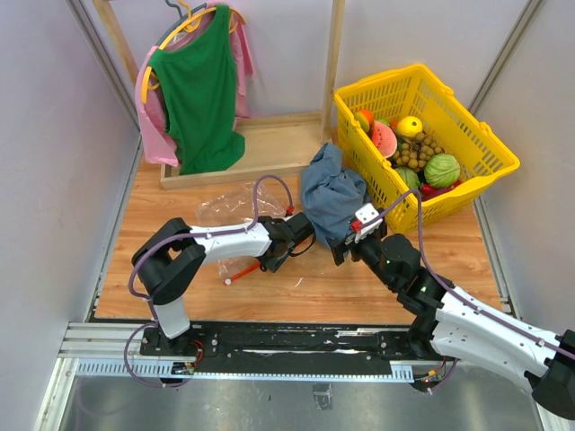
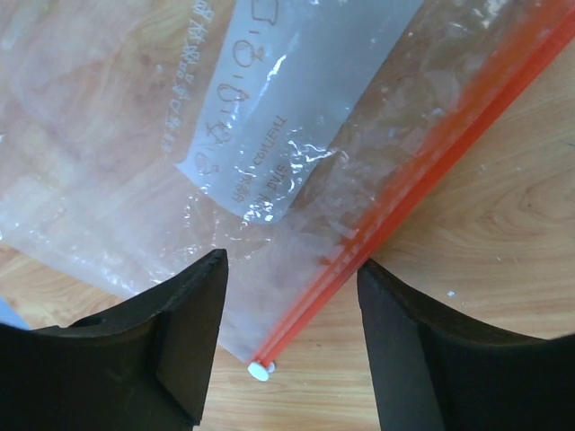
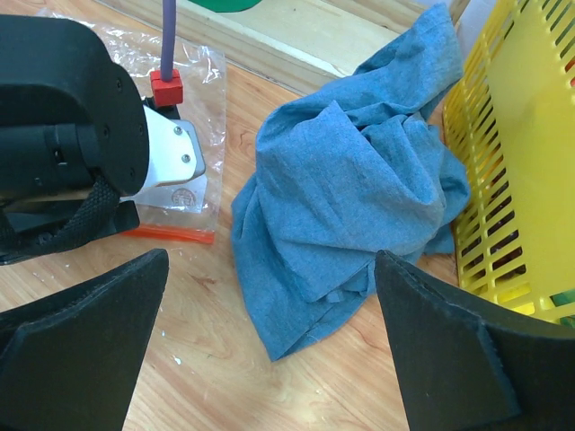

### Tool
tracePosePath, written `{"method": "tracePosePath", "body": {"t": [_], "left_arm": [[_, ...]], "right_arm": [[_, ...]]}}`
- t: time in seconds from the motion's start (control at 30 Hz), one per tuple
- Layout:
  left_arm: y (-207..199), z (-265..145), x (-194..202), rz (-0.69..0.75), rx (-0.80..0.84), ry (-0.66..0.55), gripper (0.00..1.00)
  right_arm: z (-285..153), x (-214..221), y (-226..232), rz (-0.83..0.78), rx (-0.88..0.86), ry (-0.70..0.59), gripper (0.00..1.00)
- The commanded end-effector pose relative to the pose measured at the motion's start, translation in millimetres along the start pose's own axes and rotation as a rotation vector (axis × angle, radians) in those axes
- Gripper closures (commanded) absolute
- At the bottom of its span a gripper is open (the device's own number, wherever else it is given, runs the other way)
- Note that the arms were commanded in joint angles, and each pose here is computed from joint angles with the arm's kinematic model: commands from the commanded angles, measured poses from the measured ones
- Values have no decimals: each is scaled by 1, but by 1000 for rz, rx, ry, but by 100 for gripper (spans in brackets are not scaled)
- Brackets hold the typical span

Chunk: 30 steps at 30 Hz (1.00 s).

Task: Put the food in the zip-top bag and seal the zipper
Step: Pick up the zipper food storage bag at the center of the board.

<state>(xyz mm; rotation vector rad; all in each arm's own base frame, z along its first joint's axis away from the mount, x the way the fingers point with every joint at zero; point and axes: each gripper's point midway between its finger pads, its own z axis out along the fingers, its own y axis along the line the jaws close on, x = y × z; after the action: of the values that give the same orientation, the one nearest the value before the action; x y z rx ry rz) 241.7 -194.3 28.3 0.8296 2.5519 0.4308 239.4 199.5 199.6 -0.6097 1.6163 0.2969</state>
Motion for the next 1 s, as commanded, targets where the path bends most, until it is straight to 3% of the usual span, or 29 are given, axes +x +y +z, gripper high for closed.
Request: {"method": "tracePosePath", "body": {"t": [0.0, 0.33, 0.7, 0.97], "left_arm": [[10, 6, -8, 16, -102, -30, 38], [29, -5, -30, -48, -194, -118, 53], [28, 8, -37, -44, -241, -133, 59], [23, 12, -38, -51, -225, -134, 80]], "right_arm": [[0, 1, -9, 9, 37, -9, 2], [2, 3, -8, 16, 28, -6, 2], [3, 3, -4, 24, 8, -5, 2], [0, -1, -5, 40, 10, -20, 2]]}}
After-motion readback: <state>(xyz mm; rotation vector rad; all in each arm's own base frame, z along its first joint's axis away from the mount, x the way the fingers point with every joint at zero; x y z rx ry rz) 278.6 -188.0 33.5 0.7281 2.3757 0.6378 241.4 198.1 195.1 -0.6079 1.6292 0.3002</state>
